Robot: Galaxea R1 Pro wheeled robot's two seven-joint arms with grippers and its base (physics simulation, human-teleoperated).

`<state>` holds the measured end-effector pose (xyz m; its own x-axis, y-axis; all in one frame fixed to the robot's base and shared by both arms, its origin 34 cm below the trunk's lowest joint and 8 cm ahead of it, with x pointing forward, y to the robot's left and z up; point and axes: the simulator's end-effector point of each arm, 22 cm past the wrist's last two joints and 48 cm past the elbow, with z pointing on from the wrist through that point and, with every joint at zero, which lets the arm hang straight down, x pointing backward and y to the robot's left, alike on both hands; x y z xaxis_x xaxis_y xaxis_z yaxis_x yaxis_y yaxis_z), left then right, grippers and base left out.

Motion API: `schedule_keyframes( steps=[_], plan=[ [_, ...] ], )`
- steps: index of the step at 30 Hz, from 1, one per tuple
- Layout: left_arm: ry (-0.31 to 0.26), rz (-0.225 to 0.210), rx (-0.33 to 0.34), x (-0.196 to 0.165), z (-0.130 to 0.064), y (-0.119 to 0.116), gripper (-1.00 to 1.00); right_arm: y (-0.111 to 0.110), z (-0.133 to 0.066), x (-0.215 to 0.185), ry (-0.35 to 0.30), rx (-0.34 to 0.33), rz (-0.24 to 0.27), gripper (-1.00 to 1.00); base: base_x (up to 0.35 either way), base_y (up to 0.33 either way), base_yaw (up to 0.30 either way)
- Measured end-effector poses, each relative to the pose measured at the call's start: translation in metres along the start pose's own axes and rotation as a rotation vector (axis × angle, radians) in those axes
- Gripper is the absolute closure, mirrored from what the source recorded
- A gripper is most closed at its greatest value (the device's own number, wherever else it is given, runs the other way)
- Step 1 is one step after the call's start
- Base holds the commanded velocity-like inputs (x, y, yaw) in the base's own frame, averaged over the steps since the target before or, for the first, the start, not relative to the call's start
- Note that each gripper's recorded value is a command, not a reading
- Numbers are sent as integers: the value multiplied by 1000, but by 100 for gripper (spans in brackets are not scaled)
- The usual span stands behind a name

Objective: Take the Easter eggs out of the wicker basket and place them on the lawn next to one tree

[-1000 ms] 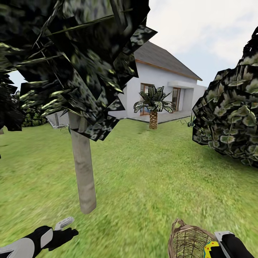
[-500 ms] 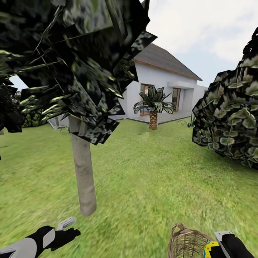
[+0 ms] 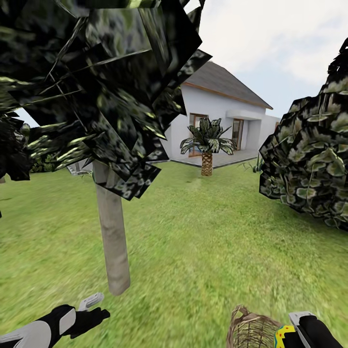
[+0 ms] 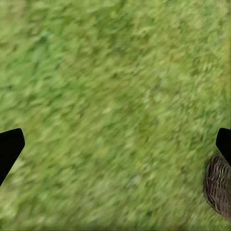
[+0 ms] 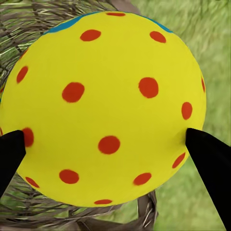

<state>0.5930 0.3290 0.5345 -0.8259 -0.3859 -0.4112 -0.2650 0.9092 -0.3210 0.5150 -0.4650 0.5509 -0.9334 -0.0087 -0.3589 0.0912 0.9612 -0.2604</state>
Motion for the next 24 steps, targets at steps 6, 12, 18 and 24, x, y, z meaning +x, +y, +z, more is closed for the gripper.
schedule_keyframes(
  steps=[6,12,18,24],
  plan=[
    [-9,1,1,-4,-3,-1,-100,0,-3,-1,1,0,-1,100,-13,-3,0],
    [-7,1,1,-4,-3,-2,-100,1,-3,-1,2,-2,-1,100,-282,-151,0],
    [-8,1,2,-4,-3,-2,-100,-1,-3,-2,0,-1,2,100,-258,-205,0],
    [-4,5,12,-1,-1,-10,-100,0,-3,-2,0,-1,1,100,-6,-301,0]
  ],
)
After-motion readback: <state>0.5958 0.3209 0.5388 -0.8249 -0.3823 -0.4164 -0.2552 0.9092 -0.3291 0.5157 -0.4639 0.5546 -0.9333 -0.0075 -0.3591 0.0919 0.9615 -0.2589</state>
